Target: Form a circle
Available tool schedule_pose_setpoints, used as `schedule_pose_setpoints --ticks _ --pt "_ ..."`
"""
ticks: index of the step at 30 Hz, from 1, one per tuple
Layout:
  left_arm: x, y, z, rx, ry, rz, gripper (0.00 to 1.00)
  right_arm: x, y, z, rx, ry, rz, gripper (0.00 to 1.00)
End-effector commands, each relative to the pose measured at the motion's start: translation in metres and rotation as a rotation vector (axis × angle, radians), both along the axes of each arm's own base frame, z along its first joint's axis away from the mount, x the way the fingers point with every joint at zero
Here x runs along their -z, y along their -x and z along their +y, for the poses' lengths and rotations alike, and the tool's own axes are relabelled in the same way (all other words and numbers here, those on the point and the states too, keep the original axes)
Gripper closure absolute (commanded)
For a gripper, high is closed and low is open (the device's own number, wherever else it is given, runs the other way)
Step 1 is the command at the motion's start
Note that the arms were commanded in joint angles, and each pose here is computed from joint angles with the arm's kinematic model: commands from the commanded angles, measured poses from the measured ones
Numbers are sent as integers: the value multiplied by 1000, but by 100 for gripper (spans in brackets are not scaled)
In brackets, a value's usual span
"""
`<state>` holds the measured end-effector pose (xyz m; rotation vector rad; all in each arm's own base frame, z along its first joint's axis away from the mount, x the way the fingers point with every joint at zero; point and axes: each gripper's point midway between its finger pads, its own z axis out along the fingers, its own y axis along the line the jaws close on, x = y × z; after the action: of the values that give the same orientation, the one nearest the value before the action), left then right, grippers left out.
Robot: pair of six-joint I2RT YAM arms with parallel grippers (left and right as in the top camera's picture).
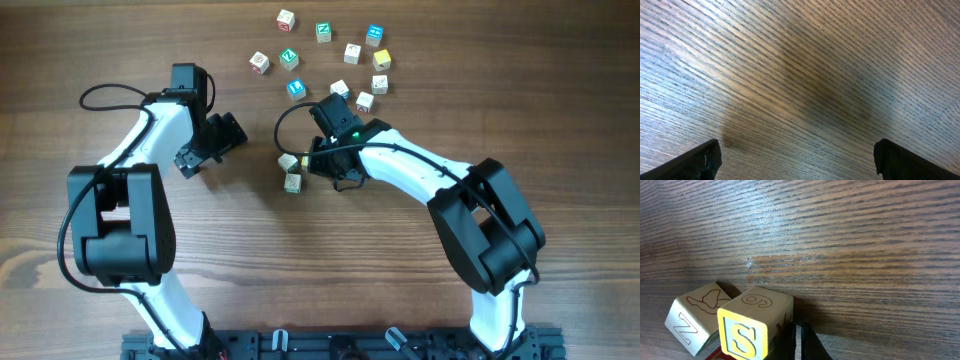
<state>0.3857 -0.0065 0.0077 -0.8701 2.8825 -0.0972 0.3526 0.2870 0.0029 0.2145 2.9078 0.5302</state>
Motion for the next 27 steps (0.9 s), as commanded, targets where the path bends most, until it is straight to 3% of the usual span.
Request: schedule_pose_setpoints --ticks 1,6,8,9,11,14,17,19,20,22,27 --pt "6 3 3 -10 -9 15 0 6 7 1 -30 4 15 94" --pt "6 3 3 -10 -9 15 0 -47 -8 -21 31 25 -35 88" --pt "6 3 3 -10 -9 15 0 -80 -19 -18 79 -23 -76 80" --pt "6 3 3 -10 -9 15 0 -103 -29 -14 85 -44 -119 68" --pt "6 3 3 -10 -9 15 0 -150 -47 -4 79 -78 -192 57" --pt "6 3 3 -10 -9 15 0 -184 -56 -3 72 -69 -255 36" --pt "6 3 3 -10 -9 15 0 -187 -69 -15 93 -20 -312 0" --pt "6 3 3 -10 -9 15 0 -193 -72 -8 77 -82 -314 0" --pt "6 3 3 -10 -9 15 0 -191 -70 -6 73 -90 -303 14" --pt "6 3 3 -10 -9 15 0 -182 -64 -6 74 -65 -283 27" --pt "6 3 3 -10 -9 15 0 -122 -34 -1 64 120 -184 30"
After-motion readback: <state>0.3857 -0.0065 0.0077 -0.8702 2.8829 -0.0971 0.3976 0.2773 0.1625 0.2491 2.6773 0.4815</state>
